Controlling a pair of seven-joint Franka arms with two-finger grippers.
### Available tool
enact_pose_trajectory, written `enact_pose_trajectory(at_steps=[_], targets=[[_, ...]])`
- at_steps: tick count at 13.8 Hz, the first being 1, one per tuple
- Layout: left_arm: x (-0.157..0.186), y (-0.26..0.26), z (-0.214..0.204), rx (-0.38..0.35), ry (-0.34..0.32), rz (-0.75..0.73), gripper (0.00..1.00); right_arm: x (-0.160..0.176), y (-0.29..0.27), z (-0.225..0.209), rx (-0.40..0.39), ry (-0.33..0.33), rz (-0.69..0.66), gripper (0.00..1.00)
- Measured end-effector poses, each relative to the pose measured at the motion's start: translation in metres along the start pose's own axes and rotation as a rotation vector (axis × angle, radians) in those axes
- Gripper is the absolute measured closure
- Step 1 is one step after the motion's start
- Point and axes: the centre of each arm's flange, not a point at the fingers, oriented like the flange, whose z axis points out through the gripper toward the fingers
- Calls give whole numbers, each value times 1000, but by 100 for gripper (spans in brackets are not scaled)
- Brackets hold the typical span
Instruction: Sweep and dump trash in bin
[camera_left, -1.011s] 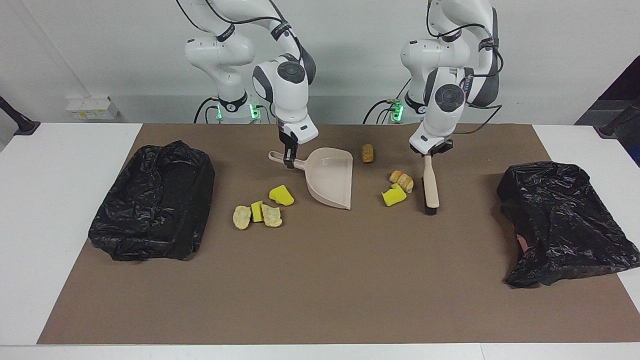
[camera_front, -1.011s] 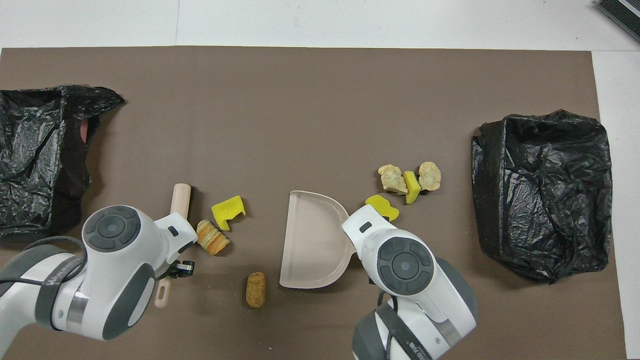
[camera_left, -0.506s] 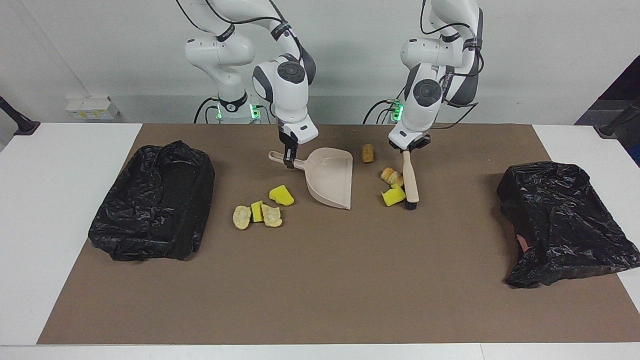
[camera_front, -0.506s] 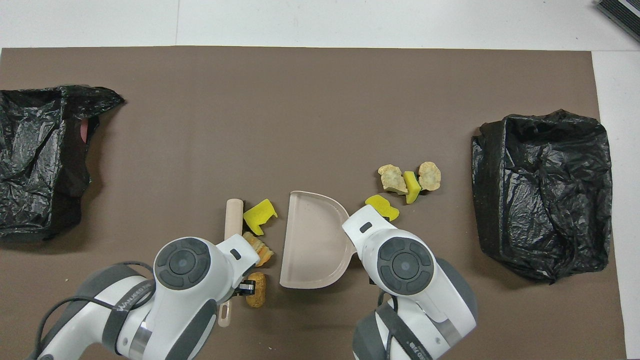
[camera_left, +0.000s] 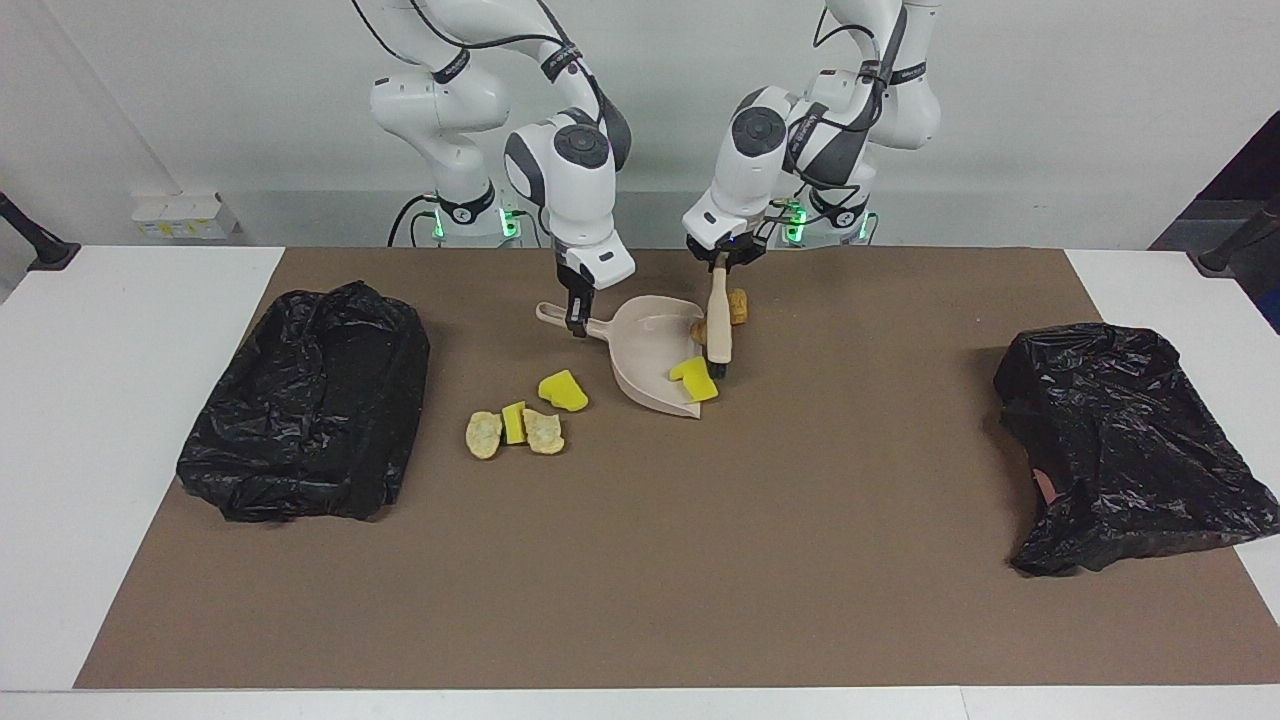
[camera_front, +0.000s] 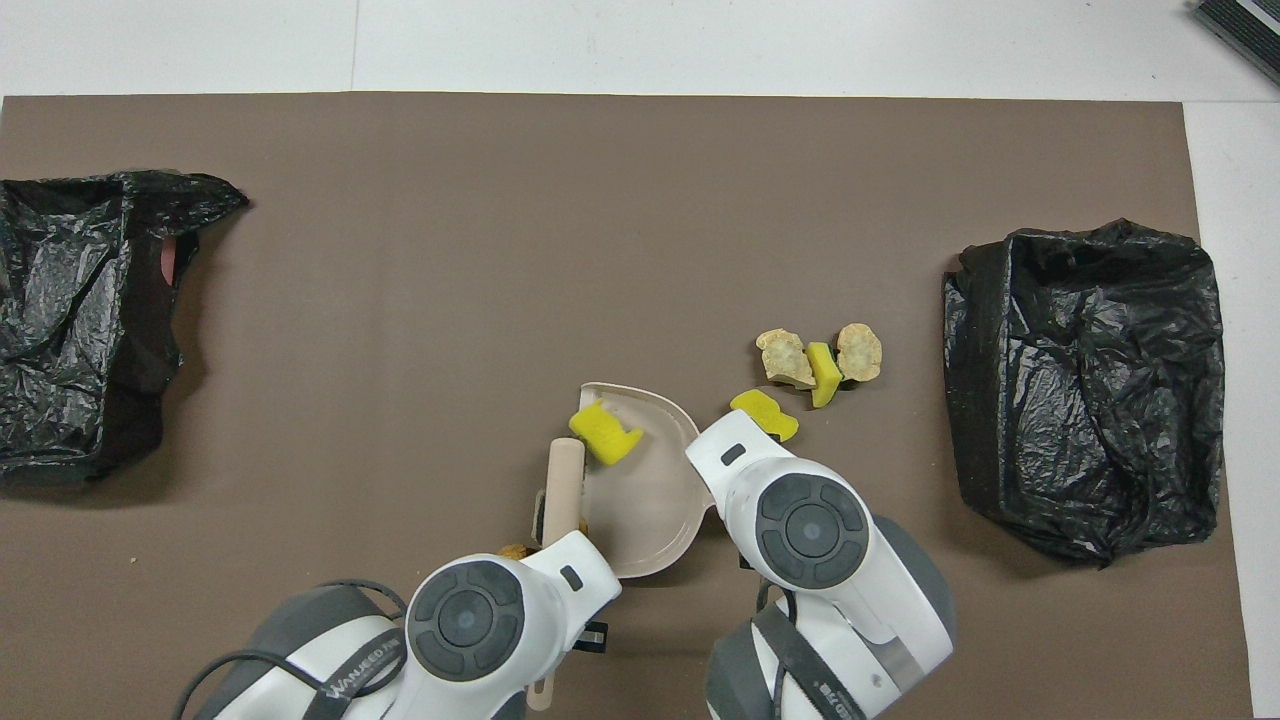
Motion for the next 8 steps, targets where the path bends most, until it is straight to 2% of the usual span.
enact_pose_trajectory(at_steps=[2, 4, 6, 8], targets=[[-5, 20, -17, -26, 12, 14, 73, 0, 0, 0, 0, 0, 0, 68], [5, 16, -47, -44, 3, -18, 73, 0, 0, 0, 0, 0, 0, 68], [20, -11, -83, -50, -39, -80, 73, 0, 0, 0, 0, 0, 0, 68], [26, -31, -99, -45, -78, -135, 73, 0, -1, 2, 4, -2, -1, 68]])
